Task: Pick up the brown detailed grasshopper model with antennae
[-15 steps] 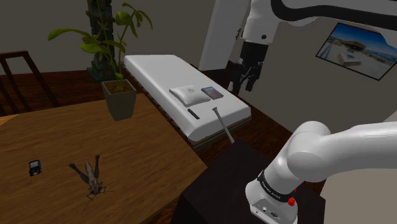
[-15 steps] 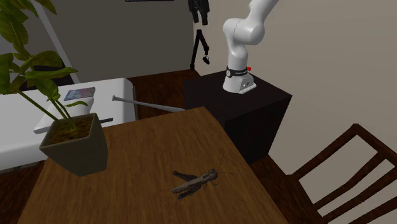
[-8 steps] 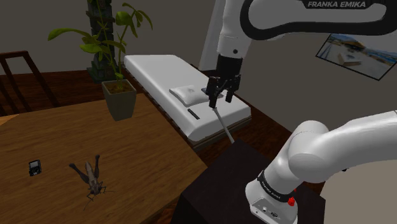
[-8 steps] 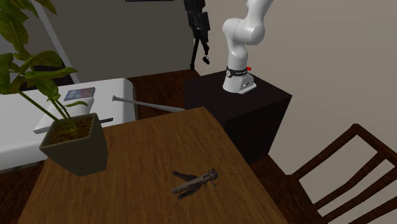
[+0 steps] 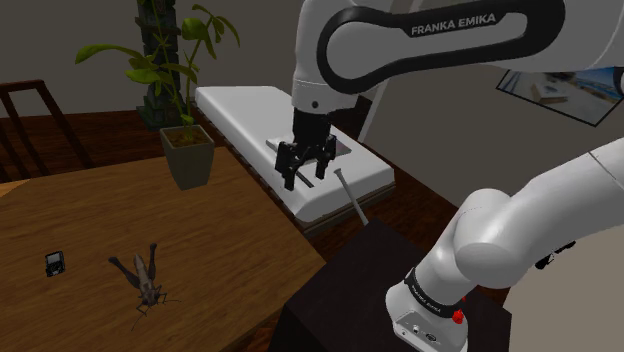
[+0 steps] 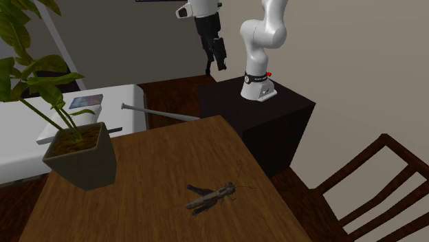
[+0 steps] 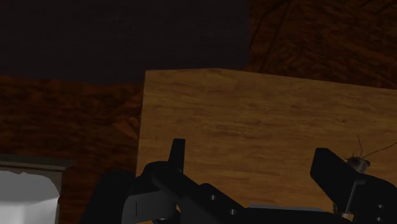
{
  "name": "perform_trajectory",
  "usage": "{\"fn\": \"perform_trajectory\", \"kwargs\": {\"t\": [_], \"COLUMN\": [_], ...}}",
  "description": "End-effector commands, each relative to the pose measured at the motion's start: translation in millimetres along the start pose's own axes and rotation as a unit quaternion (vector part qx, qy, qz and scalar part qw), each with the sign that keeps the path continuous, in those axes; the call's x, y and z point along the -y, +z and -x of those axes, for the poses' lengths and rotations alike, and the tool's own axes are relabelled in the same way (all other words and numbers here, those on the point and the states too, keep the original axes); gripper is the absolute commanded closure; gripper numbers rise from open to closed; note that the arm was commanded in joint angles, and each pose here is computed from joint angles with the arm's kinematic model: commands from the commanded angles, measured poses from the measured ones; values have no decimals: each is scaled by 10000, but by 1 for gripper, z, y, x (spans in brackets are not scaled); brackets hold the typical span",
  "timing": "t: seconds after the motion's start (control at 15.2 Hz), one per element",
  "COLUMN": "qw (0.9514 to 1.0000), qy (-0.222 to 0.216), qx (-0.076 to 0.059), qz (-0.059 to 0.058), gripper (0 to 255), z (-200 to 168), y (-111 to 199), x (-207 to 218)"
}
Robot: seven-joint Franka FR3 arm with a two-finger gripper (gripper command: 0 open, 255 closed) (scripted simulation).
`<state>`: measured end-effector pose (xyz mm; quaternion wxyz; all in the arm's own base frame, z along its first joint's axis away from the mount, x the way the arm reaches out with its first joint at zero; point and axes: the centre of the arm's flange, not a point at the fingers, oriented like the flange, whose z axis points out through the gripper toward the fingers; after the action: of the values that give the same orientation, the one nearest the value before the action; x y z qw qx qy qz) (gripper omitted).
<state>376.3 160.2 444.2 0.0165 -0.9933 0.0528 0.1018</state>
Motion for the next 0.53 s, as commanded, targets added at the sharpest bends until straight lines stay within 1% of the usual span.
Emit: {"fn": "perform_trajectory", "kwargs": {"t": [0.0,0.46], "qw": [10000,10000], "qy": [14,52], "qx": [14,72], "qz": [0,28], "gripper": [0,0], "z": [-10,-51], "y": [16,62], "x": [23,94]}}
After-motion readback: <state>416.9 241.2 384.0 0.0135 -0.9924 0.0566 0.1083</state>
